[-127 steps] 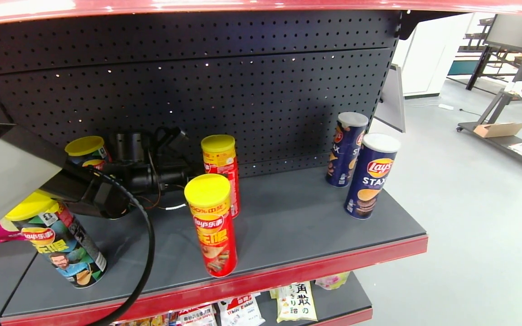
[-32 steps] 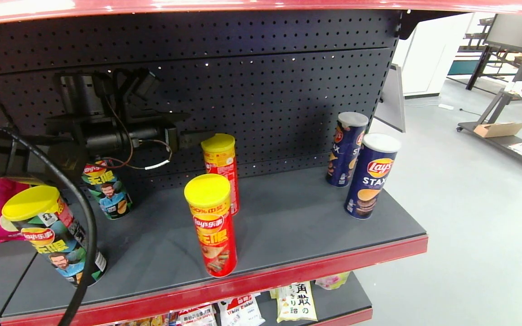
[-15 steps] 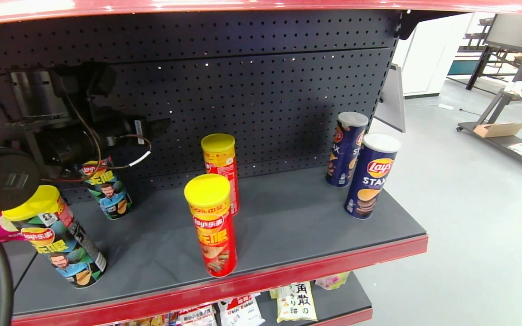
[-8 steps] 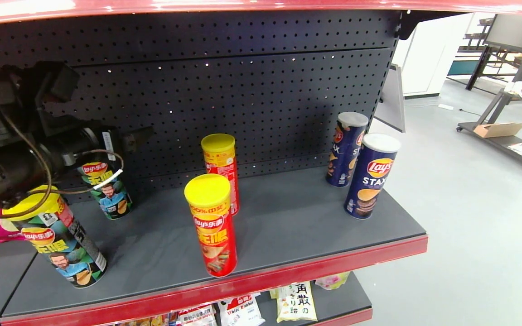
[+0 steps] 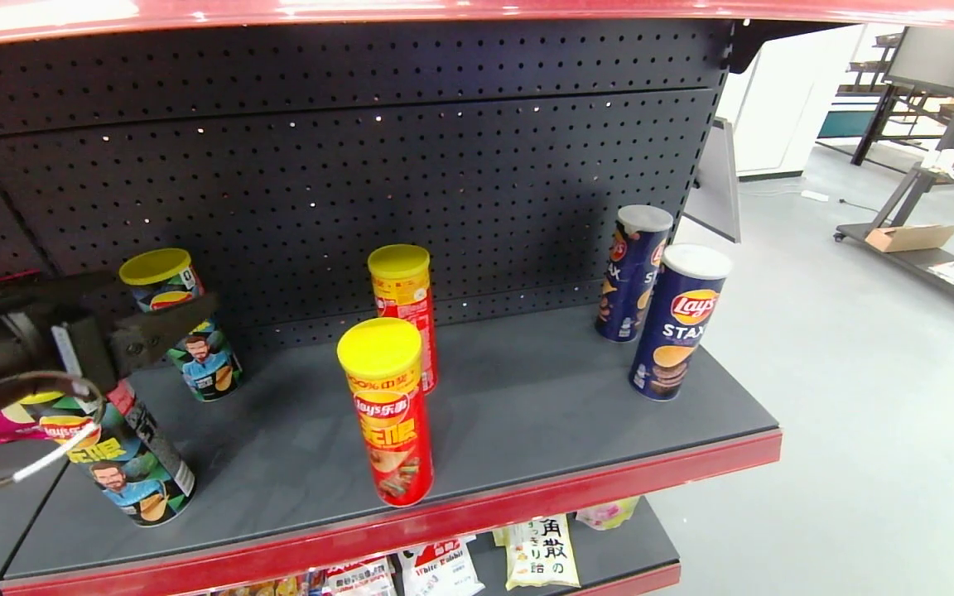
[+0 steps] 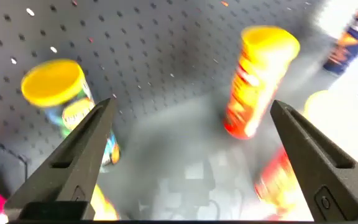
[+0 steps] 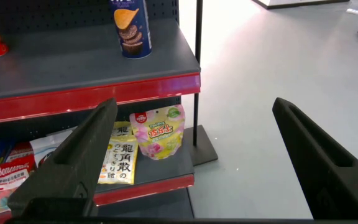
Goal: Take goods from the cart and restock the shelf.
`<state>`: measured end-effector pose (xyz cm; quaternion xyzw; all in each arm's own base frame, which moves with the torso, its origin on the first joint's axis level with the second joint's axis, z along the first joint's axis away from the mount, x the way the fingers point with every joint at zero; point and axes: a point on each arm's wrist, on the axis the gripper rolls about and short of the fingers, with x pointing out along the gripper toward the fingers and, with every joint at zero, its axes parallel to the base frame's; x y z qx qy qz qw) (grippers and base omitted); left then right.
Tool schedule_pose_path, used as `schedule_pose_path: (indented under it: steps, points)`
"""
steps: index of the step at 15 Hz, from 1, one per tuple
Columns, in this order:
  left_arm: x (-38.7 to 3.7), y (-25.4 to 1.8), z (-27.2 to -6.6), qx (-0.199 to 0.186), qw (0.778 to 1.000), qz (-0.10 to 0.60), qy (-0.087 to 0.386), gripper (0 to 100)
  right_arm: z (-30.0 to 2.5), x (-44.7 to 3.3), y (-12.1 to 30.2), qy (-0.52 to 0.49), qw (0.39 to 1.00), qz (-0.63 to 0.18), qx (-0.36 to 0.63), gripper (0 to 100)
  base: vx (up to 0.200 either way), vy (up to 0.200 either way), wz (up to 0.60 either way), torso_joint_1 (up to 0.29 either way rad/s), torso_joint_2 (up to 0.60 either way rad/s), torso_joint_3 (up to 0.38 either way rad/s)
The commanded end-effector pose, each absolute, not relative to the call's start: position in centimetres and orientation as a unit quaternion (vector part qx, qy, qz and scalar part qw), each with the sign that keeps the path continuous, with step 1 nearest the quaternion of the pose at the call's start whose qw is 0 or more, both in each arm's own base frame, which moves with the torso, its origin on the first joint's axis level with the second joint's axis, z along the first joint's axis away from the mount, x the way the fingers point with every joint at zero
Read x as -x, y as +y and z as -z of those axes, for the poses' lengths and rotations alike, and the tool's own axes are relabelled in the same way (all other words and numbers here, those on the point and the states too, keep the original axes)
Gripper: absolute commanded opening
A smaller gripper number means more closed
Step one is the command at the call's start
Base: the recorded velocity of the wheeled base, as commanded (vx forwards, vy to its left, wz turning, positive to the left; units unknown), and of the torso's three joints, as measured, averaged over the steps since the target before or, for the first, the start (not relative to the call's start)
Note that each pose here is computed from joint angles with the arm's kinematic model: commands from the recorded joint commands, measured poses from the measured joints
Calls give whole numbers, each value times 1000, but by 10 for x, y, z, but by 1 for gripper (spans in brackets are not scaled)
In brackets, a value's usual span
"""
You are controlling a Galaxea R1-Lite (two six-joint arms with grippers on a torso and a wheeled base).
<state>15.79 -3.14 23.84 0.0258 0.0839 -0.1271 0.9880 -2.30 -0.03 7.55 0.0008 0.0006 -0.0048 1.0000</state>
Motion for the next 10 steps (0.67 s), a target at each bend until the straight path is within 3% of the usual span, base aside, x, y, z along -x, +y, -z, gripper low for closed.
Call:
schedule_pose_path:
  steps: [1,5,8,9,10]
  points:
    - [-93,-18,-229,-23,985,158,65,100,-75,23,0,2,1000,5,-1,100,0,0,0,0,0,0]
    - [-19,-9,-190,-49,978,194,53,100,-75,23,0,2,1000,5,-1,100,0,0,0,0,0,0]
    - [26,-13,-148,-53,975,214,6,100,-75,23,0,2,1000,5,-1,100,0,0,0,0,0,0]
    - [32,-13,-139,-55,978,203,-5,100,-75,23,0,2,1000,5,-1,100,0,0,0,0,0,0]
    - [34,-12,-133,-57,988,147,-5,100,-75,23,0,2,1000,5,-1,100,0,0,0,0,0,0]
